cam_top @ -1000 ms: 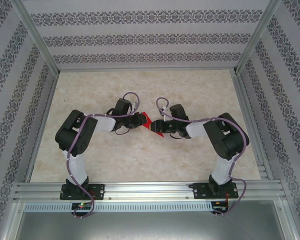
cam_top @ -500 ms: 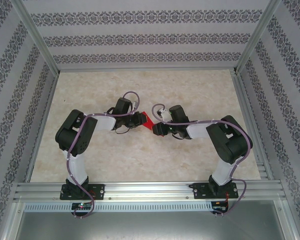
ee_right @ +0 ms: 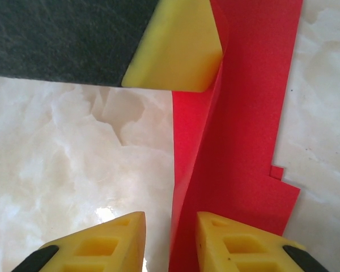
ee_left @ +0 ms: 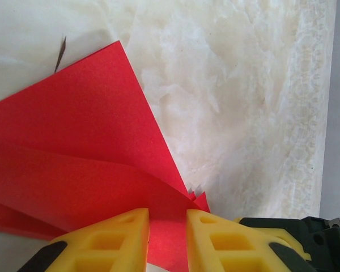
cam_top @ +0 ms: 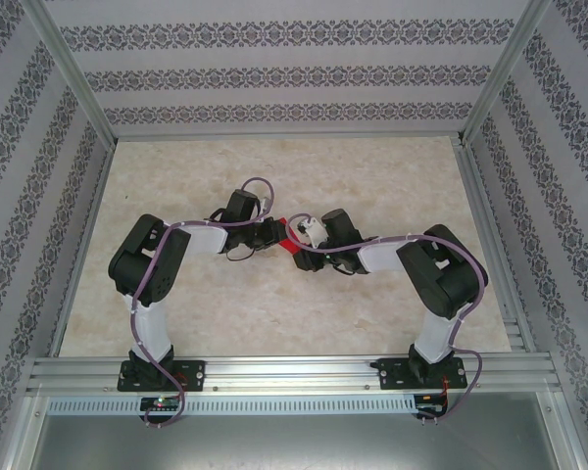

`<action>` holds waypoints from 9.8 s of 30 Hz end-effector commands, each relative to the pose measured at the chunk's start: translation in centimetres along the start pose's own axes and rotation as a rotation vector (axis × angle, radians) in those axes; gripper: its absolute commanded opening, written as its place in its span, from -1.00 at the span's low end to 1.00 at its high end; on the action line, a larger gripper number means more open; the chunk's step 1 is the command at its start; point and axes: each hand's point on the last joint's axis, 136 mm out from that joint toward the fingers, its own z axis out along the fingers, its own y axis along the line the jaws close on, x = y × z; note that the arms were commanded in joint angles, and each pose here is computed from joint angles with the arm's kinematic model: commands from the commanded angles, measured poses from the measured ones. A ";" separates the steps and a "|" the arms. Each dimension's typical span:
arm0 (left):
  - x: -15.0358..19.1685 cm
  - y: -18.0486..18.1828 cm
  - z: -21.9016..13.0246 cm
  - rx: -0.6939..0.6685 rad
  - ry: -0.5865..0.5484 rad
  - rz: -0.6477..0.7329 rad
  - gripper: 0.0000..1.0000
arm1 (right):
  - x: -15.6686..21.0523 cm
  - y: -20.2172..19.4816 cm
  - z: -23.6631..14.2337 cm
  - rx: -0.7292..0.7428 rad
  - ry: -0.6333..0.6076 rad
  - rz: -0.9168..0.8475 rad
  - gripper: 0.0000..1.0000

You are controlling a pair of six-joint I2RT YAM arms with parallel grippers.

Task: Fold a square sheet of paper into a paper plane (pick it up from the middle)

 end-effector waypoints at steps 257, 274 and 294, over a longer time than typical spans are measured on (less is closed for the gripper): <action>2.9 11.0 -0.8 -0.339 0.068 -0.191 -0.72 | -1.3 4.0 1.9 -0.042 0.277 0.279 -0.64; 2.9 11.6 -0.8 -0.373 0.069 -0.210 -0.72 | -1.3 4.3 1.2 -0.025 0.304 0.256 -0.68; 2.9 11.9 -0.7 -0.387 0.077 -0.215 -0.71 | 0.5 3.9 0.7 0.033 0.350 0.264 -0.69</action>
